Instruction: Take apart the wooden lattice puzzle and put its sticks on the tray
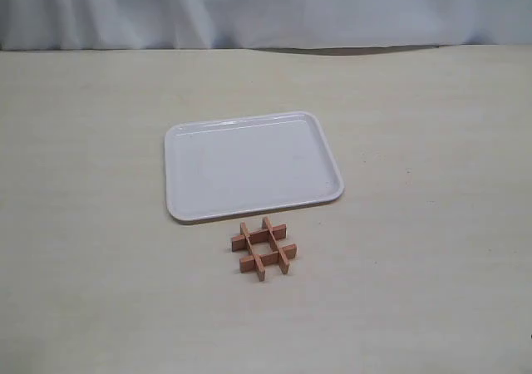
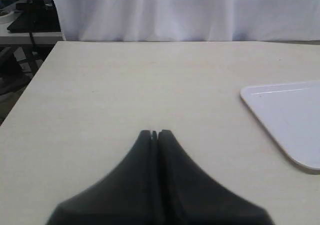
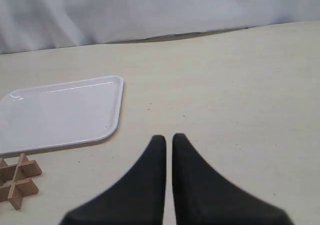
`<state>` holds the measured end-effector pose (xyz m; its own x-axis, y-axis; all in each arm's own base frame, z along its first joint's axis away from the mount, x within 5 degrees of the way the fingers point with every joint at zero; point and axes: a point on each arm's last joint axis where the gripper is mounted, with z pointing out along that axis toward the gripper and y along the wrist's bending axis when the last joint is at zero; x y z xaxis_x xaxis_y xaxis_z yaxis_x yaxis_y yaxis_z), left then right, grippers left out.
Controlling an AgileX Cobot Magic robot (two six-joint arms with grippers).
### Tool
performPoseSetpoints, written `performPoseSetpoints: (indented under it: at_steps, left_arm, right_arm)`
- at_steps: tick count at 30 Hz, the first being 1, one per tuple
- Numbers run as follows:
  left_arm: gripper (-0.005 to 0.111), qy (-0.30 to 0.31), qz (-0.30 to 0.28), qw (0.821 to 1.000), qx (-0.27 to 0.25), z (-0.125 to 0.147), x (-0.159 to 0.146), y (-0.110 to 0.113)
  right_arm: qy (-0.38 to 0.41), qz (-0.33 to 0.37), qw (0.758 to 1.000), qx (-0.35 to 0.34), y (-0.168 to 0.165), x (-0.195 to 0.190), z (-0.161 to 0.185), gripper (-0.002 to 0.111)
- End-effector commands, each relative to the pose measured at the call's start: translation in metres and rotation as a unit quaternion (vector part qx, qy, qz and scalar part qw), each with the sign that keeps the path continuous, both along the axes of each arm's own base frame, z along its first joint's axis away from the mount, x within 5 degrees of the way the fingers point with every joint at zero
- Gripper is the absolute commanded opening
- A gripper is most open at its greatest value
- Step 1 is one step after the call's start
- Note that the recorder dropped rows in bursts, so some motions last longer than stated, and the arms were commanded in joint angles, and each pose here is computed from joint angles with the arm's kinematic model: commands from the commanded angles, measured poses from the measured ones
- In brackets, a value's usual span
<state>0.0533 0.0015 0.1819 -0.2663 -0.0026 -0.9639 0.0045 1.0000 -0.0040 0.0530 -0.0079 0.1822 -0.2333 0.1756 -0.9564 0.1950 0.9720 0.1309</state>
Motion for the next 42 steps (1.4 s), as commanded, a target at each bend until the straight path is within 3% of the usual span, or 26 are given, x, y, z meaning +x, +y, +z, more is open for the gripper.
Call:
performPoseSetpoints:
  at_steps: [1, 6, 14, 22, 24, 25, 27, 28, 30, 32, 34, 36, 38, 42]
  left_arm:
    - [0.000, -0.003, -0.004, 1.000, 0.001, 0.000, 0.000, 0.000]
    - [0.000, -0.003, -0.004, 1.000, 0.001, 0.000, 0.000, 0.000]
    - [0.000, -0.003, -0.004, 1.000, 0.001, 0.000, 0.000, 0.000]
    - [0.000, -0.003, -0.004, 1.000, 0.001, 0.000, 0.000, 0.000]
    - [0.000, -0.003, -0.004, 1.000, 0.001, 0.000, 0.000, 0.000]
    - [0.000, -0.003, -0.004, 1.000, 0.001, 0.000, 0.000, 0.000]
    - [0.000, -0.003, -0.004, 1.000, 0.001, 0.000, 0.000, 0.000]
    - [0.000, -0.003, -0.004, 1.000, 0.001, 0.000, 0.000, 0.000]
    - [0.000, -0.003, -0.004, 1.000, 0.001, 0.000, 0.000, 0.000]
    - [0.000, -0.003, -0.004, 1.000, 0.001, 0.000, 0.000, 0.000]
    - [0.000, -0.003, -0.004, 1.000, 0.001, 0.000, 0.000, 0.000]
    - [0.000, -0.003, -0.004, 1.000, 0.001, 0.000, 0.000, 0.000]
    - [0.000, -0.003, -0.004, 1.000, 0.001, 0.000, 0.000, 0.000]
    - [0.000, -0.003, -0.004, 1.000, 0.001, 0.000, 0.000, 0.000]
  right_arm:
    - [-0.003, 0.001, 1.000, -0.003, 0.000, 0.000, 0.000, 0.004]
    - [-0.012, 0.001, 1.000, -0.005, 0.000, 0.000, 0.002, 0.004]
    - [-0.233, -0.014, 0.971, -0.044, -0.003, 0.000, 0.042, 0.004]
    - [-0.314, -0.020, 0.948, -0.051, -0.003, -0.004, 0.057, 0.004]
    - [-0.337, -0.021, 0.941, 0.002, -0.004, -0.005, 0.059, 0.004]
    - [-0.357, -0.024, 0.930, 0.086, -0.006, -0.006, 0.060, 0.004]
    - [-0.371, -0.023, 0.912, 0.174, -0.007, -0.007, 0.061, 0.004]
    - [-0.372, -0.017, 0.892, 0.256, -0.007, -0.006, 0.059, 0.004]
    - [-0.385, -0.012, 0.876, 0.291, -0.007, -0.007, 0.061, 0.004]
    - [-0.413, -0.005, 0.866, 0.283, -0.007, -0.010, 0.066, 0.004]
    - [-0.419, -0.005, 0.873, 0.252, -0.007, -0.011, 0.075, 0.004]
    - [-0.388, -0.015, 0.897, 0.211, -0.007, -0.005, 0.093, 0.004]
    - [-0.310, -0.028, 0.939, 0.146, -0.010, 0.019, 0.120, 0.004]
    - [-0.184, -0.022, 0.981, 0.058, -0.013, 0.057, 0.142, 0.004]
